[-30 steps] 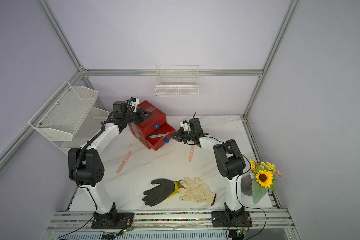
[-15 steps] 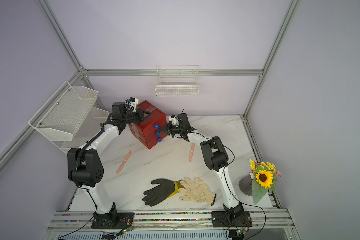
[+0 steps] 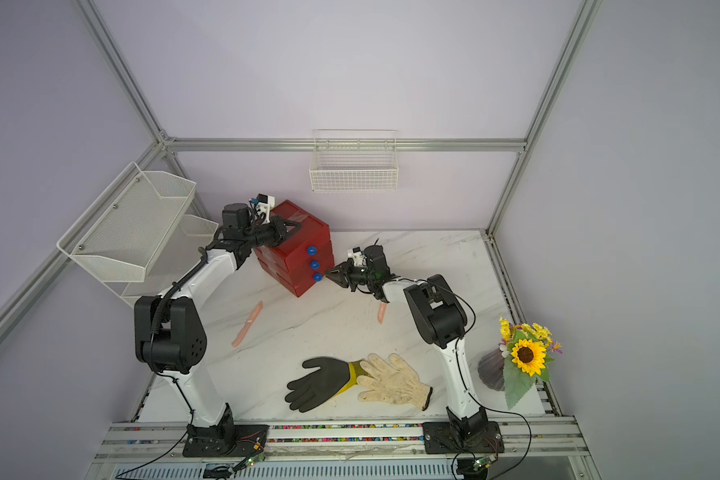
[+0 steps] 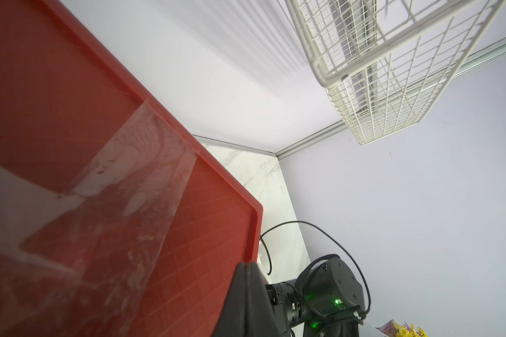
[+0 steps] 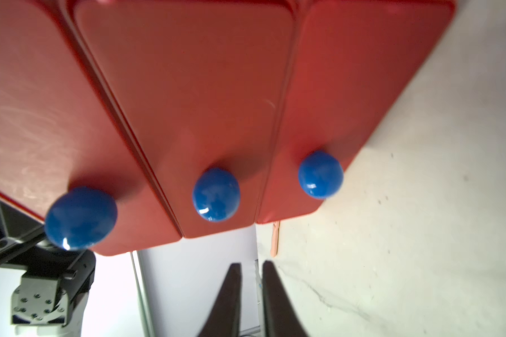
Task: Place the fruit knives into the drawer by color
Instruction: Close the drawer in the storage box, then open the drawer in the storage box.
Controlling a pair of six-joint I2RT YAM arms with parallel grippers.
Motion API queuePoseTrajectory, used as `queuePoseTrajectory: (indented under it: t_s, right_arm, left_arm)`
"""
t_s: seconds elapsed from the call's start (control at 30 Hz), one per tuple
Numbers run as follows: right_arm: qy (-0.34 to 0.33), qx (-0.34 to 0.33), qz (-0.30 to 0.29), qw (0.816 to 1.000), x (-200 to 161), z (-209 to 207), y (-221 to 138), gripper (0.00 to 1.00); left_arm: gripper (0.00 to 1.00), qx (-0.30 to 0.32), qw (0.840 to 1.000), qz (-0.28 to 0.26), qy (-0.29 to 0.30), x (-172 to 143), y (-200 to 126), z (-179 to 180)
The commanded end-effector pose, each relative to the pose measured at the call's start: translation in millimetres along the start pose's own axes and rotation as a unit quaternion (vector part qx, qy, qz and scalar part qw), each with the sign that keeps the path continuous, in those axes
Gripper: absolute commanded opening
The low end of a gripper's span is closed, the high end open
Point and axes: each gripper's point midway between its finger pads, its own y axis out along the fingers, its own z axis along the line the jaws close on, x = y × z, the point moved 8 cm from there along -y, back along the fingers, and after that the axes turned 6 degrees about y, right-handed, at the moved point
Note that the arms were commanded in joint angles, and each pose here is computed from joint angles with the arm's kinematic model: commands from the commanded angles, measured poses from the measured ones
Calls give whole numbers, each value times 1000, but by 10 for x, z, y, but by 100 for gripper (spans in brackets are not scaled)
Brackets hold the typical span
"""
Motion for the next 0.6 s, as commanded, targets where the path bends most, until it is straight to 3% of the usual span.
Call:
queuePoseTrajectory:
  t_s: [0.0,0.03,0.13,0.57]
  right_arm:
    - [-4,43,0,999,-55,73,-4,69]
    - [2,41,1,999,-47,35,9,75]
    - [14,29,2,999,-2,-33,67,76]
    - [31,-6,-10,999,163,-281,277,68]
  left_arm:
    - [0,42,995,54,-70,-316,108,367]
    - [0,41,995,54,-70,-315,113,369]
    - [0,42,995,55,-73,-321,117,376]
    - [0,43,994,57,-82,-346,133,407]
